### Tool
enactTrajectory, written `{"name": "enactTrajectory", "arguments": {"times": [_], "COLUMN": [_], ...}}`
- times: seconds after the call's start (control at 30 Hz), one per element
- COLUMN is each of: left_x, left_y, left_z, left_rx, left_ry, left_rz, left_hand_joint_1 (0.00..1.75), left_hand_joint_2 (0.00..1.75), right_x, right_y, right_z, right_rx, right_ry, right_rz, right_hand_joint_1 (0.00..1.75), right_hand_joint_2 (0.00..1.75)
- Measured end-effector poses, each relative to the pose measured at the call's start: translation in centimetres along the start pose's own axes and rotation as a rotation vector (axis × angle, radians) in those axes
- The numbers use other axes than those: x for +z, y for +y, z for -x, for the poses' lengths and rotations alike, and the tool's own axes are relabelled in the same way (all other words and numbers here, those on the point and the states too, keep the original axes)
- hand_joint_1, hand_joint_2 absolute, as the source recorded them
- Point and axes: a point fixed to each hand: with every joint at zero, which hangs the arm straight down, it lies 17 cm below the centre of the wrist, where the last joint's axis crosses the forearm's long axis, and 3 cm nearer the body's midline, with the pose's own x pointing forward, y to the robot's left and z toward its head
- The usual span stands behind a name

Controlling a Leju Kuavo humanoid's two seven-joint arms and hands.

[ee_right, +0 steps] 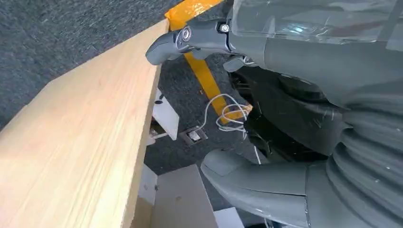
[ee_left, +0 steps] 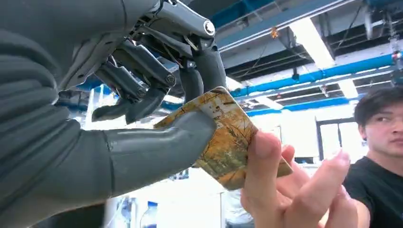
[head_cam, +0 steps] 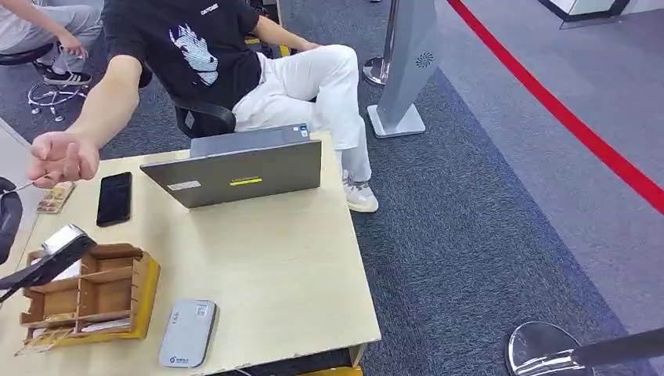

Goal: Pass the card to the sensor for recognition and then transmit it.

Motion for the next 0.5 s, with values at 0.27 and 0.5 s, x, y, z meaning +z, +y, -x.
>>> {"name": "enactTrajectory", "arguments": {"times": [0.27,0.5], "left_x": [1.6,5.9], "left_y": [2.0,8.0], "left_z": [-1.6,-3.2], "left_rx": [0.206,0.497], "left_ry": [0.012,0.015], "left_rz": [-0.092,-0.313], "left_hand_joint_1": [0.0,0.0], "left_hand_joint_2": [1.75,1.75], "right_x": [0.2,1.1], "right_y": [-1.1,-1.6], "right_z": [-0.6,-1.0], "right_rx": [-0.076,-0.131], "right_ry": [-0.017,-0.042], "right_rz": [0.055,0.101], "right_hand_joint_1": [0.0,0.0], "right_hand_joint_2": [1.75,1.75]}}
